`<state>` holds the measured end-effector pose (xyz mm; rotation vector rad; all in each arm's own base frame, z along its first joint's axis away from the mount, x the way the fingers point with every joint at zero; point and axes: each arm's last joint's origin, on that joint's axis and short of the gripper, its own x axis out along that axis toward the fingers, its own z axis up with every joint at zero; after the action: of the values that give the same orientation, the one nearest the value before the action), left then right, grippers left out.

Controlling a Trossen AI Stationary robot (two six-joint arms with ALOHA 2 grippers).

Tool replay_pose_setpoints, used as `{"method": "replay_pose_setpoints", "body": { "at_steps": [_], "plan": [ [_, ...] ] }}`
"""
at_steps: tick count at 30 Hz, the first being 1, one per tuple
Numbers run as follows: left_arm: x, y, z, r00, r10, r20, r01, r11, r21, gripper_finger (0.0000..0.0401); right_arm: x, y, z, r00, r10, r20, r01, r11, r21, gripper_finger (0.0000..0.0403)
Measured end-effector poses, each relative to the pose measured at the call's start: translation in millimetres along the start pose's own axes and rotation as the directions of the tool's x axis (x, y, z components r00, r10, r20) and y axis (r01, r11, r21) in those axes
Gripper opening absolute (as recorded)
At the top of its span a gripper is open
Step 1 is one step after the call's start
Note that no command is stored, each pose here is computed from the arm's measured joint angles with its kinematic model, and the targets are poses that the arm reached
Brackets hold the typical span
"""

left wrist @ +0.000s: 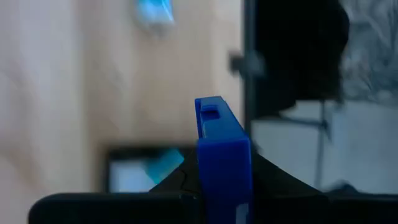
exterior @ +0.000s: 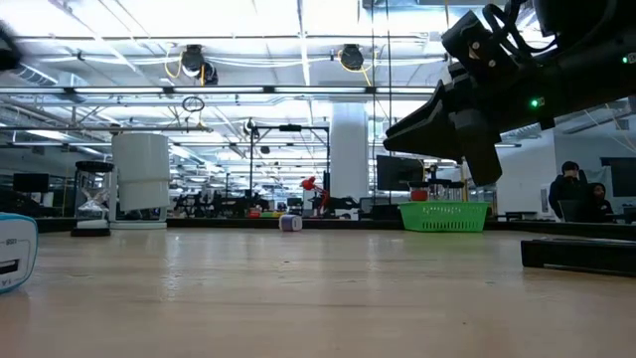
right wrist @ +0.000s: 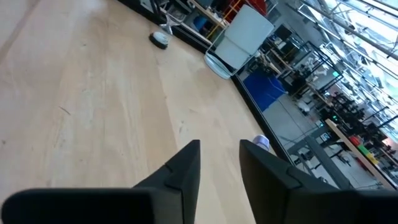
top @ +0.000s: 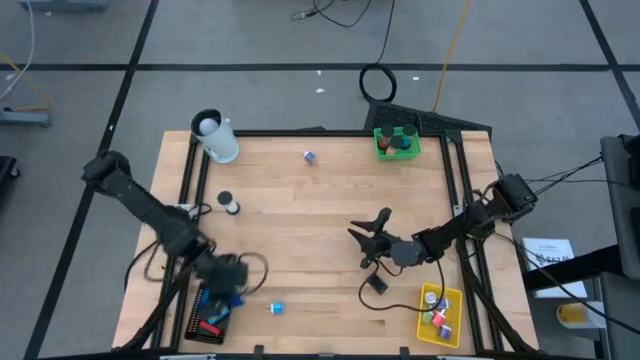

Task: Pick & Place Office items
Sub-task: Put the blue digital clock into the black bin

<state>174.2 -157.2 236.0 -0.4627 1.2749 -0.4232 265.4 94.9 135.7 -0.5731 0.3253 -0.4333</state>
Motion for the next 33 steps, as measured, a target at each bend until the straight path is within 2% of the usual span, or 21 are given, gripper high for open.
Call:
{"method": "replay_pose_setpoints", "body": {
  "at_steps": [3, 7, 11, 13, 19, 26, 30, 33],
  "plan": [
    [9.1, -12.7, -17.8, 0.997, -0.002, -0.077, -0.001, 0.999, -0.045, 0.006, 0.0, 0.0, 0.0, 1.0, 0.001, 0.0, -0.001, 1.0, 0.0, 0.0098],
    [16.4, -22.5, -39.7, 0.99, 0.057, -0.128, -0.07, 0.993, -0.097, 0.0061, -0.1, 0.1, 0.0, 1.0, 0.001, 0.0, -0.001, 1.0, 0.0, 0.0098],
    [27.9, -29.9, -51.6, 0.987, 0.095, -0.128, -0.103, 0.993, -0.061, 0.0062, 0.0, 0.1, 0.0, 1.0, 0.001, 0.001, -0.001, 1.0, 0.001, 0.0098],
    [34.4, -31.8, -54.9, 0.984, 0.107, -0.139, -0.115, 0.992, -0.049, 0.0062, 0.0, 0.1, 0.0, 1.0, 0.001, 0.001, -0.001, 1.0, 0.001, 0.0098],
    [49.1, -36.7, -59.5, 0.979, 0.089, -0.183, -0.109, 0.989, -0.101, 0.0062, 0.0, 0.0, 0.1, 1.0, 0.001, 0.001, -0.001, 1.0, 0.001, 0.0098],
    [55.4, -42.0, -57.7, 0.985, 0.043, -0.167, -0.077, 0.977, -0.199, 0.0067, 0.0, 0.0, 0.1, 1.0, 0.003, 0.002, -0.003, 1.0, 0.001, 0.0098],
    [55.5, -42.6, -57.5, 0.986, 0.038, -0.164, -0.077, 0.968, -0.238, 0.0098, -0.1, 0.1, 0.1, 1.0, 0.003, 0.002, -0.003, 1.0, 0.001, 0.0098],
    [55.5, -42.2, -57.3, 0.987, 0.045, -0.155, -0.08, 0.97, -0.228, 0.0129, -0.1, 0.1, 0.1, 1.0, 0.003, 0.002, -0.003, 1.0, 0.001, 0.0098]
  ]
}}
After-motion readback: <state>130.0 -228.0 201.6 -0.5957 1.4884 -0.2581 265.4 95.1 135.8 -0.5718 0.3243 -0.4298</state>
